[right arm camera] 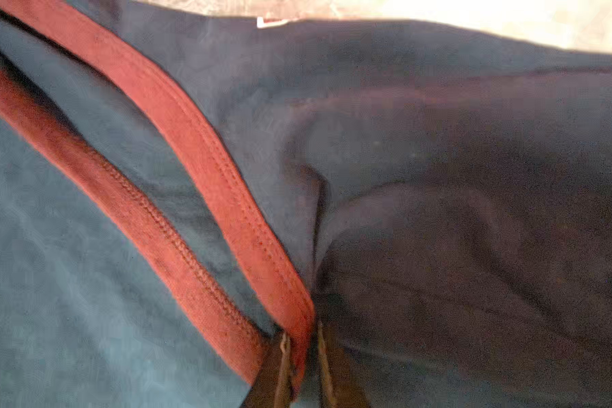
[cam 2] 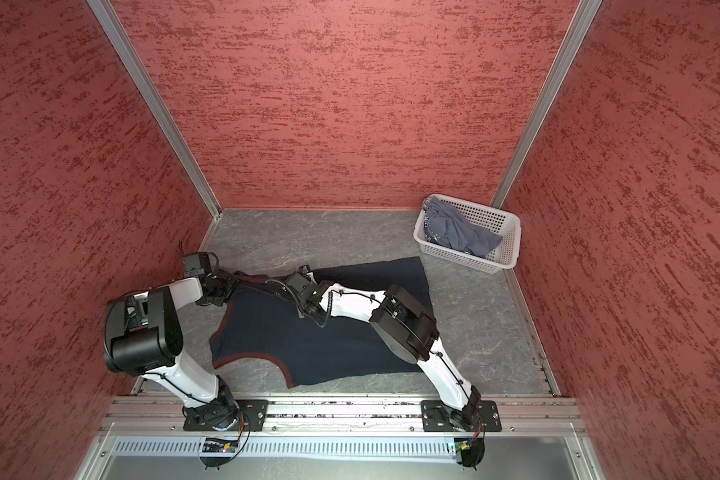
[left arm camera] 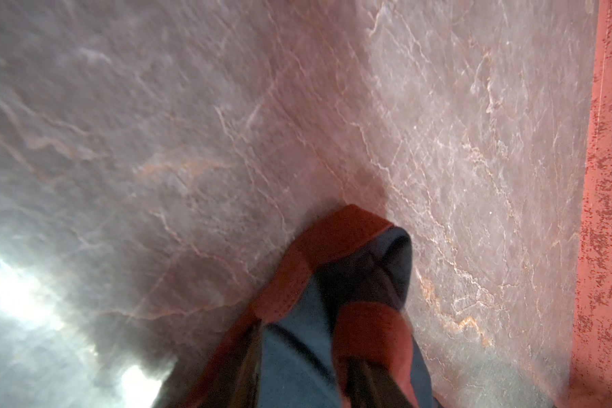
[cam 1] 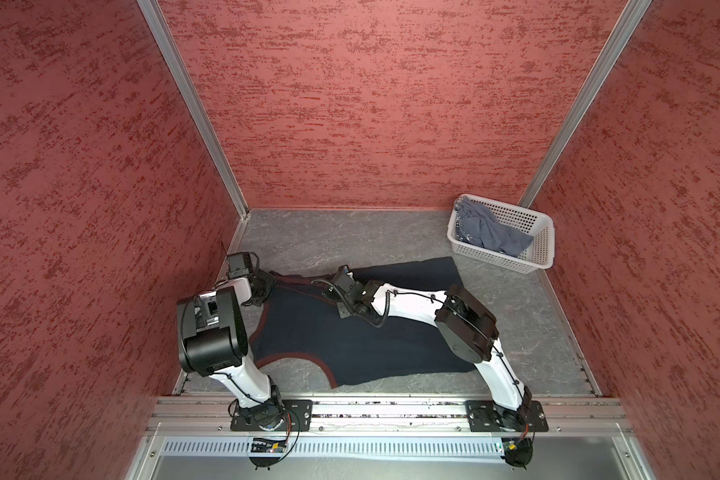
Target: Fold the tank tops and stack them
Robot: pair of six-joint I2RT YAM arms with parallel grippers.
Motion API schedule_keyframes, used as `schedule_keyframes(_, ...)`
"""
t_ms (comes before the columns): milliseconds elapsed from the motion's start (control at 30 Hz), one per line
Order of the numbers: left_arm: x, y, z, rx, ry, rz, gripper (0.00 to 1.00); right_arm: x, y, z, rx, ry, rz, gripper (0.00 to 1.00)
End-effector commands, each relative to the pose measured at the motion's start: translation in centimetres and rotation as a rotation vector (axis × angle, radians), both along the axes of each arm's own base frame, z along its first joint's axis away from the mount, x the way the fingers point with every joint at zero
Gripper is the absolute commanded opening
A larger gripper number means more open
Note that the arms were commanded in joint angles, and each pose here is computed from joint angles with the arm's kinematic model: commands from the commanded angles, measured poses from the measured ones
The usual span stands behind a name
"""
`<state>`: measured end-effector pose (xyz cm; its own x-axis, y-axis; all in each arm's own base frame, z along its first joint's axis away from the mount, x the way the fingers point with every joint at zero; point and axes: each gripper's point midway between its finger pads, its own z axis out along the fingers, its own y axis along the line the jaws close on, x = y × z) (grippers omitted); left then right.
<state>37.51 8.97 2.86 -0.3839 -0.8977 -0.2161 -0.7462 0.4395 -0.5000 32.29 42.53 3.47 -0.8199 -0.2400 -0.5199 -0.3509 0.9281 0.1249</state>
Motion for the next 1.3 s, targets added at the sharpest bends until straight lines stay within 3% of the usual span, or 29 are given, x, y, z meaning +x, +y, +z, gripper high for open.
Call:
schedule_keyframes(0,-2.0,0.9,-1.6,0.009,0.068,0.04,0.44,0.0,-0.1,1.6,0.028,-0.038,-0.018,0.15)
schedule_keyframes(233,-2.5,0.9,-2.1,-0.021,0.055,0.067,0.51,-0.2,-0.4,2.3,0.052,-0.057,-0.025,0.18)
schedule_keyframes(400,-1.2,0.2,-0.2,-0.001,-0.059,0.026,0.55,0.3,0.6,4.4,0.098,-0.085,-0.013,0.21)
schedule_keyframes(700,2.5,0.4,2.8,0.04,-0.144,-0.053,0.45,1.5,1.4,6.9,0.108,-0.146,-0.004,0.17)
schedule_keyframes(967,1.3,1.1,0.7,0.02,-0.086,0.003,0.46,0.7,0.8,5.7,0.1,-0.117,0.003,0.14)
schedule_keyframes(1267,-0.7,2.0,-1.5,-0.028,-0.013,0.076,0.55,-0.4,2.6,5.4,0.167,-0.069,0.056,0.34)
